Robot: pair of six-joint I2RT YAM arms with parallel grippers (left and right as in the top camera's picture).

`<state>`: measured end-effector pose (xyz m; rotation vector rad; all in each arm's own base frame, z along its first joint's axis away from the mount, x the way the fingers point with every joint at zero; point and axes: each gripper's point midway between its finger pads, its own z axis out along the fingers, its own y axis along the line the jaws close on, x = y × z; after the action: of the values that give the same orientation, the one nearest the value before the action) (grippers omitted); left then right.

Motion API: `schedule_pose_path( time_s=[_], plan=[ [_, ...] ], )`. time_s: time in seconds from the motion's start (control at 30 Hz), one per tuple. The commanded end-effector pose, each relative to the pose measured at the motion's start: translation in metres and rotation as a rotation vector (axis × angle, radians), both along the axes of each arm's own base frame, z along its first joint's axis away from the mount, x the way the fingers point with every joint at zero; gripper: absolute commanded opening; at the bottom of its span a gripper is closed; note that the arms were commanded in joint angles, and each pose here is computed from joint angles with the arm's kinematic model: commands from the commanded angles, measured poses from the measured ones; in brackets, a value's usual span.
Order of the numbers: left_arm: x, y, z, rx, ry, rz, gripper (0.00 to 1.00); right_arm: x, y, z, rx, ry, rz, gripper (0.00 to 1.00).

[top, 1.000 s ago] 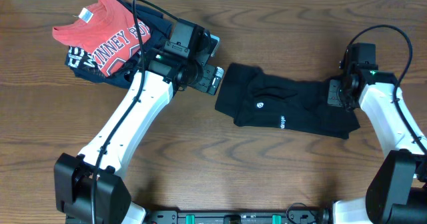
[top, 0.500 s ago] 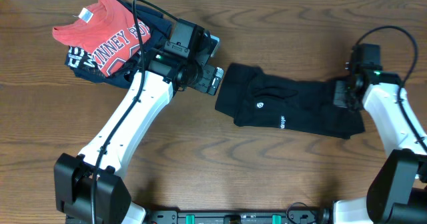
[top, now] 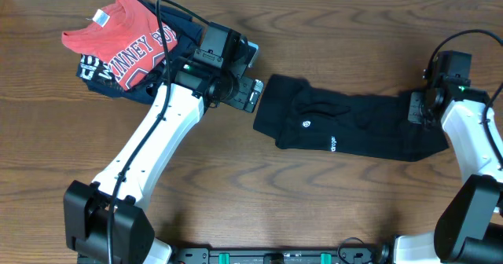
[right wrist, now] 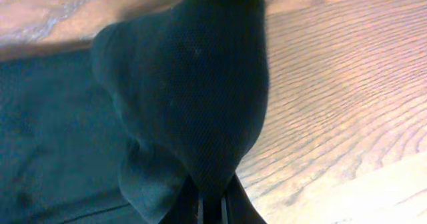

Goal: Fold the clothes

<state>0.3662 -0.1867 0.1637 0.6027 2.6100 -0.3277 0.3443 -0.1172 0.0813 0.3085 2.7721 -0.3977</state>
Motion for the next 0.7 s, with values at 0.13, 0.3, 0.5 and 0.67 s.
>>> schedule_pose_path(
  time_s=[0.13,0.3,0.5,0.67],
  plan=[
    [0.003,-0.002,0.011,-0.019,-0.020,0.006,0.86,0.003,0.040,0.001,0.025,0.025,0.108,0.01],
    [0.003,-0.002,0.011,-0.019,-0.020,0.006,0.86,0.003,0.077,-0.002,0.051,0.043,0.189,0.07],
    [0.003,-0.002,0.010,-0.017,-0.017,0.006,0.86,0.000,0.125,-0.007,0.144,0.057,0.287,0.64],
    [0.002,-0.002,0.010,-0.016,-0.014,0.006,0.86,-0.001,0.133,-0.006,0.151,0.059,0.306,0.60]
  ],
)
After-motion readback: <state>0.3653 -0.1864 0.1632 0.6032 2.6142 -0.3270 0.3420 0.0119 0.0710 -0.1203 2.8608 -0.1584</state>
